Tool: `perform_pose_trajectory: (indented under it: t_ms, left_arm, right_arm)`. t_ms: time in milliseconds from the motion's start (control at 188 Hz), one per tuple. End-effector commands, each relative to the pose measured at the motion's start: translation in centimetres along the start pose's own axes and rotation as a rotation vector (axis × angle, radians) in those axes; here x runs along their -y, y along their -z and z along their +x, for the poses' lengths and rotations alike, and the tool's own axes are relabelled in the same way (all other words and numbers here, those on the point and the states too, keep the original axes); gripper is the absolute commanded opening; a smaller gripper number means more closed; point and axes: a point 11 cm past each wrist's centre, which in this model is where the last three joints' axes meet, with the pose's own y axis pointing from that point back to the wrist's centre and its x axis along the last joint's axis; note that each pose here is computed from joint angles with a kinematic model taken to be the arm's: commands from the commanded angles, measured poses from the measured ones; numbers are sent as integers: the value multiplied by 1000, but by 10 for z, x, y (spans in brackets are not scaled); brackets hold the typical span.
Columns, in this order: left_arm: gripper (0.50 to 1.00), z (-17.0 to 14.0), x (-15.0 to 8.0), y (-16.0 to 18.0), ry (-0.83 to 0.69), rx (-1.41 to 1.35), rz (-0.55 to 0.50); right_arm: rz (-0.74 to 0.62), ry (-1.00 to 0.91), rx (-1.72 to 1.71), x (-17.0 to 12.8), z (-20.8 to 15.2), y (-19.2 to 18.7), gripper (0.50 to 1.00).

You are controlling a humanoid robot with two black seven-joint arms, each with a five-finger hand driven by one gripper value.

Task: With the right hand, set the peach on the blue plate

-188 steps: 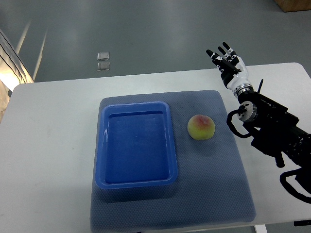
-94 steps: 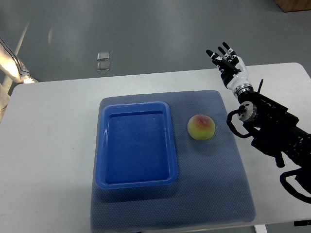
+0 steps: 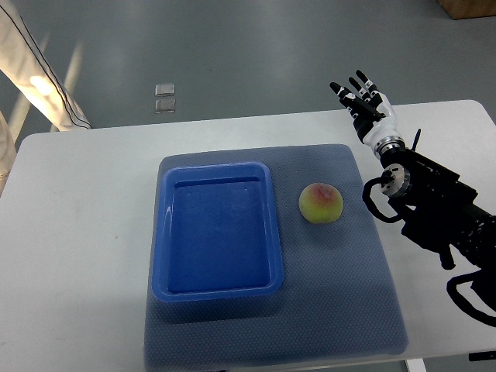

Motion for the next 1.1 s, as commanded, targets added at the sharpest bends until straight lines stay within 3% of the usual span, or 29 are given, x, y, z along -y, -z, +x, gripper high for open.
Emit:
perform_pose_trajectory:
  t_ms: [0,563,674,754,966,1094]
  left_arm:
    - [1000,0,0,0,0,-1,0]
    - [1000,0,0,2,0,0,3]
    - [1000,0,0,1,0,1,2]
    - [1000,0,0,1,0,1,2]
    - [1000,0,0,1,0,1,2]
    - [1000,0,0,1,0,1,2]
  right_arm:
    - [-4,6,11,-1,-2,-3,932]
    - [-30,50,14,-6,-11,-14,932]
    - [-1,103,-146,-2,0,11,932]
    - [27,176,-263,4,-12,31,932]
    - [22,280,-457,10,-32,42,932]
    - [10,375,-756,13,-33,59,930]
